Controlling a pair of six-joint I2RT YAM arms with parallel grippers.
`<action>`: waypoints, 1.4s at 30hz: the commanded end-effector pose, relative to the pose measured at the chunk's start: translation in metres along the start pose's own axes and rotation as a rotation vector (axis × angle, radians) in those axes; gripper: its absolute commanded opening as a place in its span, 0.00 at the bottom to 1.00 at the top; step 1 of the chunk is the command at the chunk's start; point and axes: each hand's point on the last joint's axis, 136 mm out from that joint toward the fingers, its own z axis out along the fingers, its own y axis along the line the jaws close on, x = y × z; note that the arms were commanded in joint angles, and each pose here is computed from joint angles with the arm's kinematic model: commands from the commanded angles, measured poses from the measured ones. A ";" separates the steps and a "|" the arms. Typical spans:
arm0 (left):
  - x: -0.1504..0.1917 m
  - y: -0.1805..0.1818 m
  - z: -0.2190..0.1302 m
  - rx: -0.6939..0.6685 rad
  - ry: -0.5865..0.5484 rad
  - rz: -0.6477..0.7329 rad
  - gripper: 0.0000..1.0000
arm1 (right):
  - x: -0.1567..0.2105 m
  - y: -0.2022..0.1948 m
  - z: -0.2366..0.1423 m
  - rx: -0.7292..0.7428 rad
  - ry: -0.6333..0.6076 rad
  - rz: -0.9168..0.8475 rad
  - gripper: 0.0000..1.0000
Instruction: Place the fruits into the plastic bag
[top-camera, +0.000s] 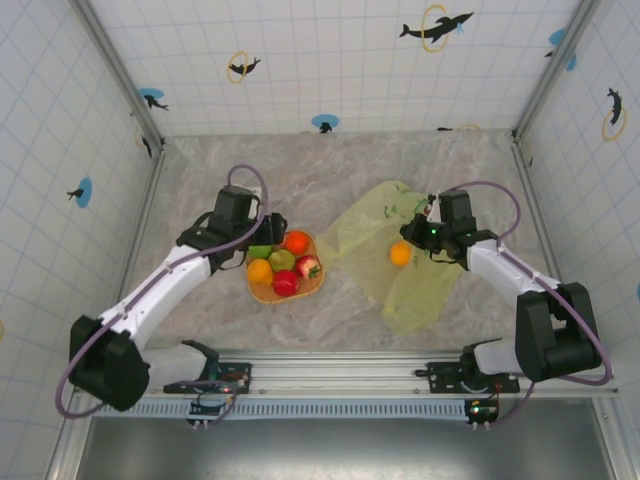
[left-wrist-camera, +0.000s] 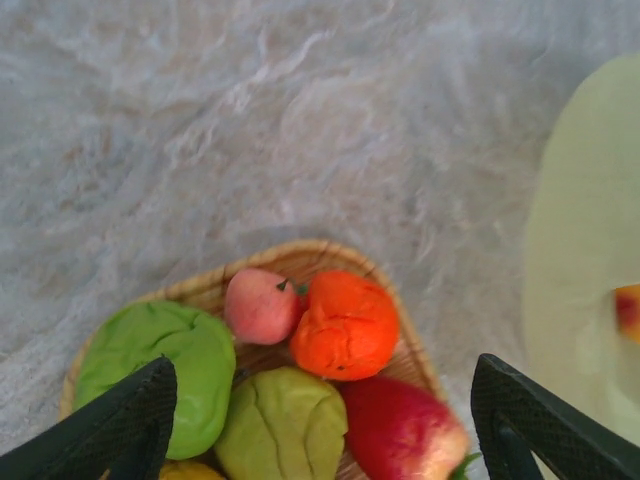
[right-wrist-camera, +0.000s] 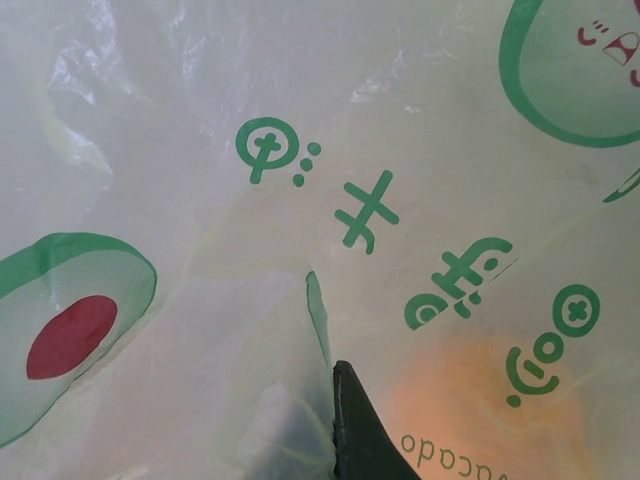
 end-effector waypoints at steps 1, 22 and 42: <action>-0.004 -0.006 0.011 -0.001 0.061 0.067 0.71 | -0.002 0.001 -0.004 -0.006 -0.015 -0.018 0.00; 0.018 0.006 0.079 -0.145 0.243 0.231 0.41 | -0.004 0.000 -0.004 -0.012 -0.013 -0.016 0.00; 0.018 0.014 0.096 -0.192 0.258 0.229 0.12 | -0.002 -0.001 -0.001 -0.014 -0.003 -0.013 0.00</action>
